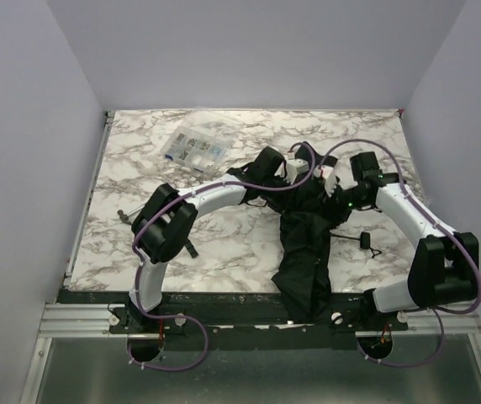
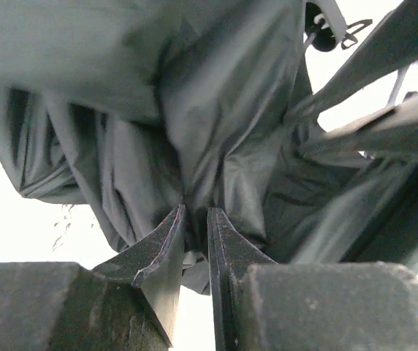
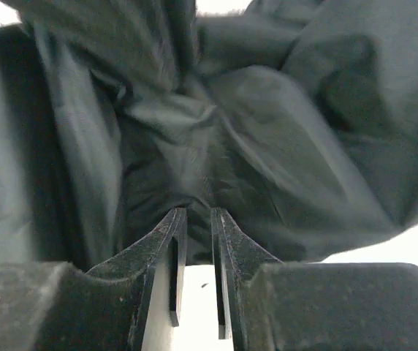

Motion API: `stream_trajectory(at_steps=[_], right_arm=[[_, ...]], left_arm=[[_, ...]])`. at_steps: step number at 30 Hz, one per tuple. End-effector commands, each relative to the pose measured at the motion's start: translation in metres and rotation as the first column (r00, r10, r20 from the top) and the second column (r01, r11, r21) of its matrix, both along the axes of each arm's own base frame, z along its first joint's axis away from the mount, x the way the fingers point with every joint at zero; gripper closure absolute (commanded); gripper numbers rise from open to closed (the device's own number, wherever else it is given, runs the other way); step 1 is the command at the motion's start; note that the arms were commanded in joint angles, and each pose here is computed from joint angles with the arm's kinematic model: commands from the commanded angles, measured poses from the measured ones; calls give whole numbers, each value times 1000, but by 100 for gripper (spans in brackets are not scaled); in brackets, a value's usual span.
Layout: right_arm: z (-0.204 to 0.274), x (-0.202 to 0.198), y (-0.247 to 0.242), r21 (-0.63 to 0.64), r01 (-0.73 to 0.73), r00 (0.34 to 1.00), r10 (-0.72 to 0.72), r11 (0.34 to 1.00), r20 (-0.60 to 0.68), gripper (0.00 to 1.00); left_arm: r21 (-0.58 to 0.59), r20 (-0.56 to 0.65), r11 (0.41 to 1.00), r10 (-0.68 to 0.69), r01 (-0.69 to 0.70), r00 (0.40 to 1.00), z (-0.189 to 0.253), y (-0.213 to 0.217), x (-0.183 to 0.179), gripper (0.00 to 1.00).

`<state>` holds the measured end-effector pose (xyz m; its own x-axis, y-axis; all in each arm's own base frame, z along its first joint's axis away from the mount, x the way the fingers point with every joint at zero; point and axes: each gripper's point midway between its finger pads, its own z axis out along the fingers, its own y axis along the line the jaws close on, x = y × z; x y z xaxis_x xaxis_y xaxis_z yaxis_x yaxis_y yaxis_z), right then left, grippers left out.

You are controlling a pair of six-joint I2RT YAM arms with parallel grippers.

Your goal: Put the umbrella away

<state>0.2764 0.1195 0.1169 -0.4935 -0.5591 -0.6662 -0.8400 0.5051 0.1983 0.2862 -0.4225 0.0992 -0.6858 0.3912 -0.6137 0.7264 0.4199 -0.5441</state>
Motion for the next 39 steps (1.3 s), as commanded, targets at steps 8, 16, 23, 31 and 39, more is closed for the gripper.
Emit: stream_trajectory(at_steps=[8,16,23,31,39], right_arm=[[-59,-4,-18,-257,3,1000,-5,966,-10,69],[57,17,-15,-219,19,975,31,975,220,53],[122,-3,23,-36,-166,955,170,985,241,27],[34,-12,33,-57,-162,985,166,985,58,31],[-83,-38,5,-275,-162,984,133,948,-121,78]], left_arm=[[40,70,991,127,-130,989,13,6,25,71],[-228,270,956,243,-183,932,134,38,38,57],[-322,336,929,294,-184,895,161,68,21,58],[-515,462,822,504,-243,729,176,140,-22,55],[-505,578,857,245,105,778,144,138,-118,48]])
